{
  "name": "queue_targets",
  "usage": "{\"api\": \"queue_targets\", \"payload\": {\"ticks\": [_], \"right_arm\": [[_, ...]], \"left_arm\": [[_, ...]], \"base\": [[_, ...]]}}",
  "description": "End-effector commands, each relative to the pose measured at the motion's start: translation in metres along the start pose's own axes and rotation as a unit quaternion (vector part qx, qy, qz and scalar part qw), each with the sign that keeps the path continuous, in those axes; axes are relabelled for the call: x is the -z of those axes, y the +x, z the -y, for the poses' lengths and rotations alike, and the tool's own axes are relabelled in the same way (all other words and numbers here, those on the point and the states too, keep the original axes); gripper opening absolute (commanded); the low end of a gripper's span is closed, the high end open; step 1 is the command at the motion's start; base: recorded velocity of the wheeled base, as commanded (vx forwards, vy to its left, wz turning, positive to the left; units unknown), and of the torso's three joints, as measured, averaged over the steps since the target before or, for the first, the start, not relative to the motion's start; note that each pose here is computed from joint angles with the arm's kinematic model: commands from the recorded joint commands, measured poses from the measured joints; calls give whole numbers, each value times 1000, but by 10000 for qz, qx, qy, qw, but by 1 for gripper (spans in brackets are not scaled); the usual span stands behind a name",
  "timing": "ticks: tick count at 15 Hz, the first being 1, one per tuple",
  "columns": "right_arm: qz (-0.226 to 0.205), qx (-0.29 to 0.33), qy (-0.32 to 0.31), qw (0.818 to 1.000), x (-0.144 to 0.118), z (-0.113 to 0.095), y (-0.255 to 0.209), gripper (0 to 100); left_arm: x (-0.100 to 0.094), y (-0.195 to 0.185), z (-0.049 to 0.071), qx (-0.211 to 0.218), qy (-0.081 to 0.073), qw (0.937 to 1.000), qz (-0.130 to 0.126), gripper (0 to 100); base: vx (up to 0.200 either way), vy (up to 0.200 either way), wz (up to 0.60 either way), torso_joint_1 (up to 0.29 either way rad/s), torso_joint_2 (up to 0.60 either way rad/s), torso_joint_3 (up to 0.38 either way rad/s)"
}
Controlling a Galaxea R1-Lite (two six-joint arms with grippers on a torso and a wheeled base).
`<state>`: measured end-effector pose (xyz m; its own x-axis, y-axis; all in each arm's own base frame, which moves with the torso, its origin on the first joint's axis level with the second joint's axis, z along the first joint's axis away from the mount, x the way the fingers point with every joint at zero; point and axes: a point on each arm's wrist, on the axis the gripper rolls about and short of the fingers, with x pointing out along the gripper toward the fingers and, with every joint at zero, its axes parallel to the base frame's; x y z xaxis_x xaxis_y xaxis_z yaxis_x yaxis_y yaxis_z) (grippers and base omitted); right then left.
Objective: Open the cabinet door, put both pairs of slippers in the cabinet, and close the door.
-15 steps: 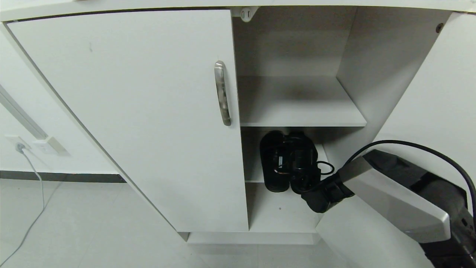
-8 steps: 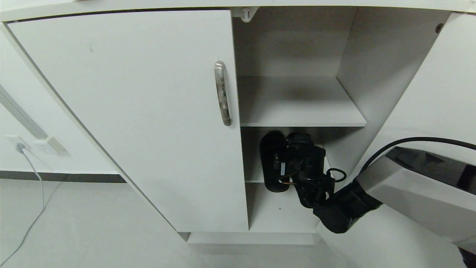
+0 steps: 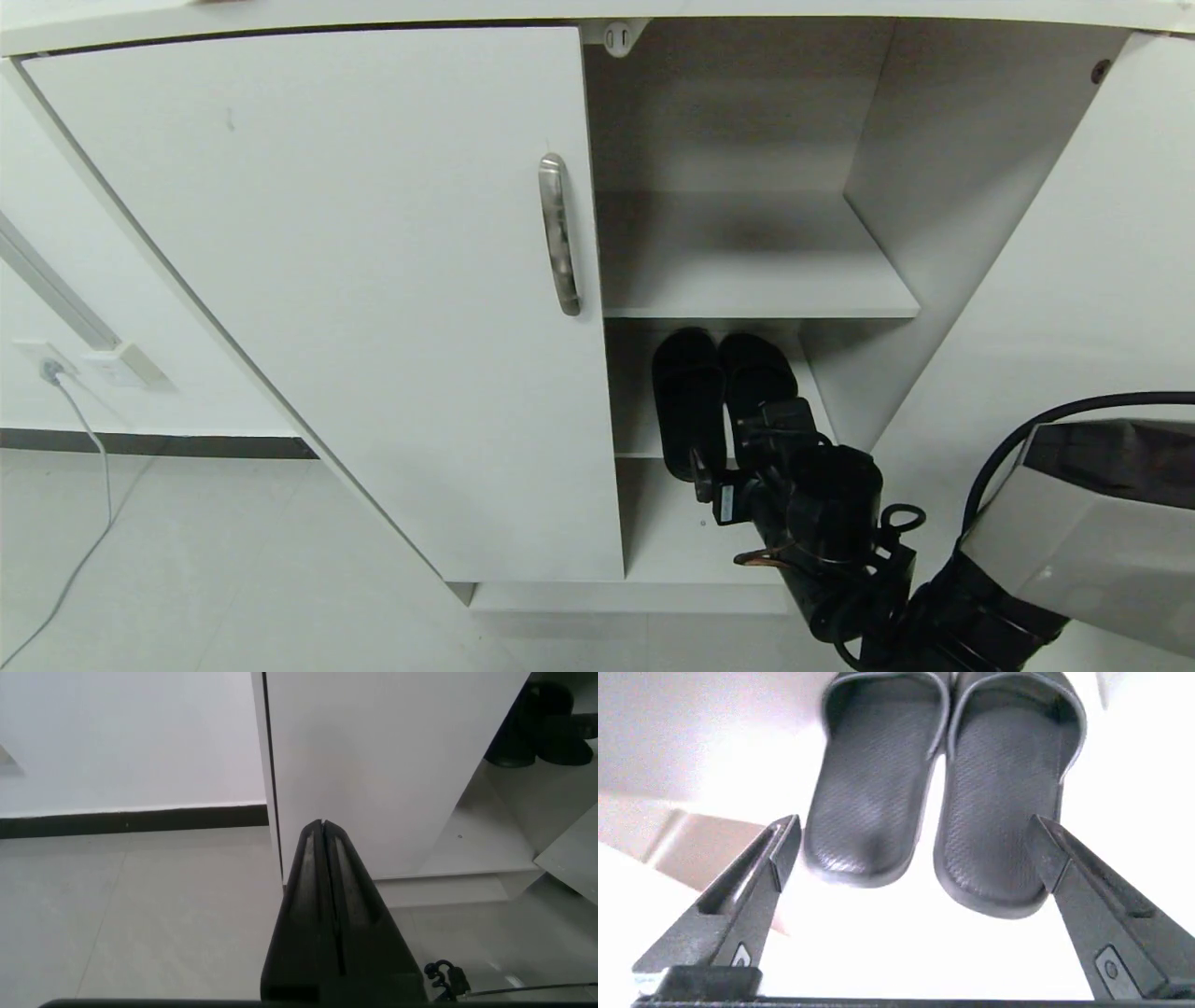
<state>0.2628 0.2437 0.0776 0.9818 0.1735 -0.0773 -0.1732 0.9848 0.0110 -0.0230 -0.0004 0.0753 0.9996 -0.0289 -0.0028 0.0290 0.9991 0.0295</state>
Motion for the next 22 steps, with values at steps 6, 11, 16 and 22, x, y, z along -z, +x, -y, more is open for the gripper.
{"api": "queue_targets", "payload": {"ticks": [6,11,16,22], "right_arm": [[-36,-94,-26,9999,1,-3,-7,100],[-30,-87,-21,10000,0,-3,-7,100],[9,-66,6,10000,-3,-1,-8,100],[9,-66,-1,10000,-3,-1,-8,100]], "left_arm": [[0,0,0,1,-2,10000,-9,0],[0,0,0,1,-2,10000,-9,0],[0,0,0,1,-10,10000,-9,0],[0,0,0,1,-2,10000,-9,0]], "base": [[-167,0,0,0,4,2],[-80,0,0,1,0,0],[0,0,0,0,0,0],[0,0,0,0,0,0]]}}
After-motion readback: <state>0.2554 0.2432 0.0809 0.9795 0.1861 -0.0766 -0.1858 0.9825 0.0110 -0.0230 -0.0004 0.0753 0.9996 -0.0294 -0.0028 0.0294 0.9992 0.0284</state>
